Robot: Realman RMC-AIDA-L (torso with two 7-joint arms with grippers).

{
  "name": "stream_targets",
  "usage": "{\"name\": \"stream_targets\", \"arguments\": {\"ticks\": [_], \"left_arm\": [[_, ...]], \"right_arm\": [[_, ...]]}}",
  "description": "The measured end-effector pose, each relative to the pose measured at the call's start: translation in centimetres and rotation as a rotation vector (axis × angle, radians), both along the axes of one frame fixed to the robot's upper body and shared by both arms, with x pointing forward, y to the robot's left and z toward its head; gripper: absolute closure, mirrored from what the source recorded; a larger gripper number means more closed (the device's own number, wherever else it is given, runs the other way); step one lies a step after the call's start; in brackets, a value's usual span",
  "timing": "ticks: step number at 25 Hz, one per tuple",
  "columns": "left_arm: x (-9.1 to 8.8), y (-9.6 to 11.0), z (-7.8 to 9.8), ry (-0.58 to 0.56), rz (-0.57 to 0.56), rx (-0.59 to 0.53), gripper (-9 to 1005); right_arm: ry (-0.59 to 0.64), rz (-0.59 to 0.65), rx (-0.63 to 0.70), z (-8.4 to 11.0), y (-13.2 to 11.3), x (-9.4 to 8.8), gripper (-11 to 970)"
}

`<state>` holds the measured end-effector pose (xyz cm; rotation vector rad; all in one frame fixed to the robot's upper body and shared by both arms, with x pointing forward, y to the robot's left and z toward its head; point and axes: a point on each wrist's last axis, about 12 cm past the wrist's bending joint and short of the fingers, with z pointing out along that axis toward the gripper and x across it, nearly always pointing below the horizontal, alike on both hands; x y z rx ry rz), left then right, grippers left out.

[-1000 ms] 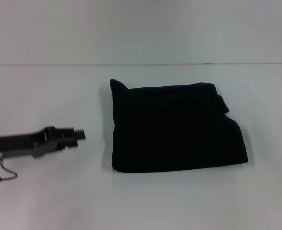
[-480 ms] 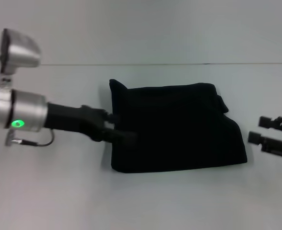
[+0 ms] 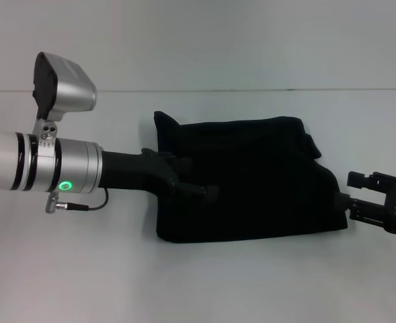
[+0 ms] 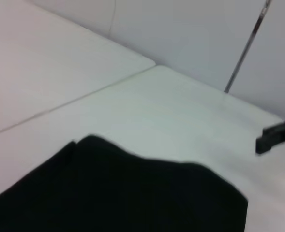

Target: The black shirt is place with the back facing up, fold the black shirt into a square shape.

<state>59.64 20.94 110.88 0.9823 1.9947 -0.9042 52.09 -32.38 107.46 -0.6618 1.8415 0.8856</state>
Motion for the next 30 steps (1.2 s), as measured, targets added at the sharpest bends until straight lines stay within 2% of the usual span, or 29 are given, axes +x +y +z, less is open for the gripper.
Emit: {"name": "stream_targets", "arguments": {"ticks": [5, 16, 24, 30], "left_arm": [[-0.8, -0.3, -0.5, -0.031, 0.003, -0.064, 60], [-1.8, -0.3, -1.1, -0.003, -0.015, -0.092, 62], [-2.0, -0.5, -1.4, 0.017, -0.016, -0.101, 62], [-2.2, -0.5, -1.4, -0.016, -0.050, -0.091, 62]], "right_arm": [[-0.013, 0.010, 0.014, -0.6, 0.8, 0.0, 246], [0.002, 0.084, -0.012, -0.8, 2.2, 0.4, 246], [-0.004, 0.072, -0.020, -0.7, 1.9, 0.6, 246], [-0.001, 0.056, -0.023, -0.9, 2.0, 0.8, 246]]}}
